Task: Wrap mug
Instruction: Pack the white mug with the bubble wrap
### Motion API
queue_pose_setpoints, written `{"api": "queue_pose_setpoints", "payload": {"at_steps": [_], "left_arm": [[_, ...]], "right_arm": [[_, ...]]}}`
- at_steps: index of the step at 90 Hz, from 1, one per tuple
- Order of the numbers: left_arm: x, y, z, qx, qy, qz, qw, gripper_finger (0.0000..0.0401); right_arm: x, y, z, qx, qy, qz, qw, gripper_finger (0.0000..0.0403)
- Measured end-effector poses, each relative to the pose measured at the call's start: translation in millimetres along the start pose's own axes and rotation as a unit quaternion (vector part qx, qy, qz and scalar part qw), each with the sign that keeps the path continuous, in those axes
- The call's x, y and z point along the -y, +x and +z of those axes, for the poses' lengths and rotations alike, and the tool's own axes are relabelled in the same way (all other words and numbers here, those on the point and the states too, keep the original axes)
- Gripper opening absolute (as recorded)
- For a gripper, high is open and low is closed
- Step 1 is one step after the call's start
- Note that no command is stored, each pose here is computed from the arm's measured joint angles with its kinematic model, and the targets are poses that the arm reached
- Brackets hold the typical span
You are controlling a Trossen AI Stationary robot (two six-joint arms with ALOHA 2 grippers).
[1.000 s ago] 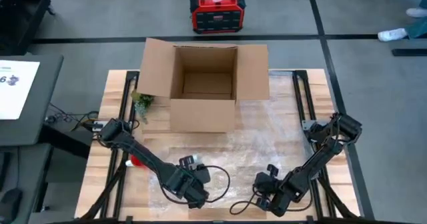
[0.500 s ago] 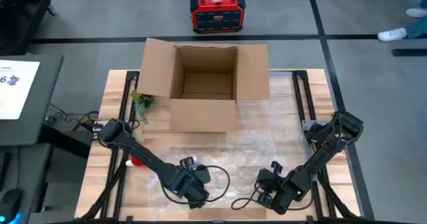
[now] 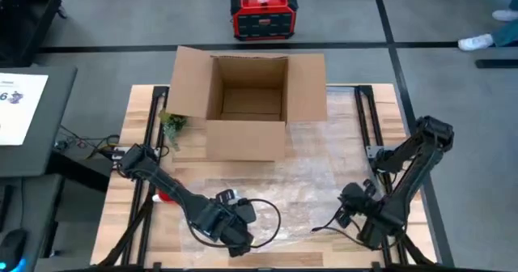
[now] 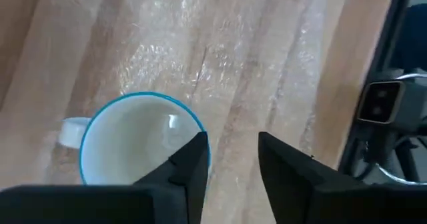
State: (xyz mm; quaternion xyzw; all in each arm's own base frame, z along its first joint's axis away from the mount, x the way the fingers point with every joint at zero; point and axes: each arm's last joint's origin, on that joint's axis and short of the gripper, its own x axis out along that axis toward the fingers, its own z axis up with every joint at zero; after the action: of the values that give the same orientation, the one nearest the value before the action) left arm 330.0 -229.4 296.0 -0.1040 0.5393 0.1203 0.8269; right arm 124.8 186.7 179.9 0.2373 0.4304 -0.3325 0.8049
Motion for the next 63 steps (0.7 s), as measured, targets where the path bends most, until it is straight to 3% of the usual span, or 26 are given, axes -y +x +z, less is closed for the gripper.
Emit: {"api": "queue_pose_setpoints", "payload": {"at_steps": [13,31,49,63], "left_arm": [[17.1,-15.8,-17.3,0.005,0.01,-0.024,1.0,0.0109],[38.1,-32.3,-51.1,0.015,-0.028,-0.036,0.999,0.0109],[44.1,-48.0,-93.2,0.032,-0.103,0.013,0.994,0.0109],[46.1,-58.8,-125.0,0.046,-0.16,0.038,0.985,0.0109]], "right_arm": [[11.5,13.9,-4.4,-0.031,0.029,0.018,0.999,0.0126],[36.3,30.9,1.1,-0.022,0.071,0.03,0.997,0.0177],[53.8,50.9,7.8,-0.008,0.105,0.068,0.992,0.0185],[53.8,62.0,13.0,-0.009,0.097,0.103,0.99,0.0173]]}}
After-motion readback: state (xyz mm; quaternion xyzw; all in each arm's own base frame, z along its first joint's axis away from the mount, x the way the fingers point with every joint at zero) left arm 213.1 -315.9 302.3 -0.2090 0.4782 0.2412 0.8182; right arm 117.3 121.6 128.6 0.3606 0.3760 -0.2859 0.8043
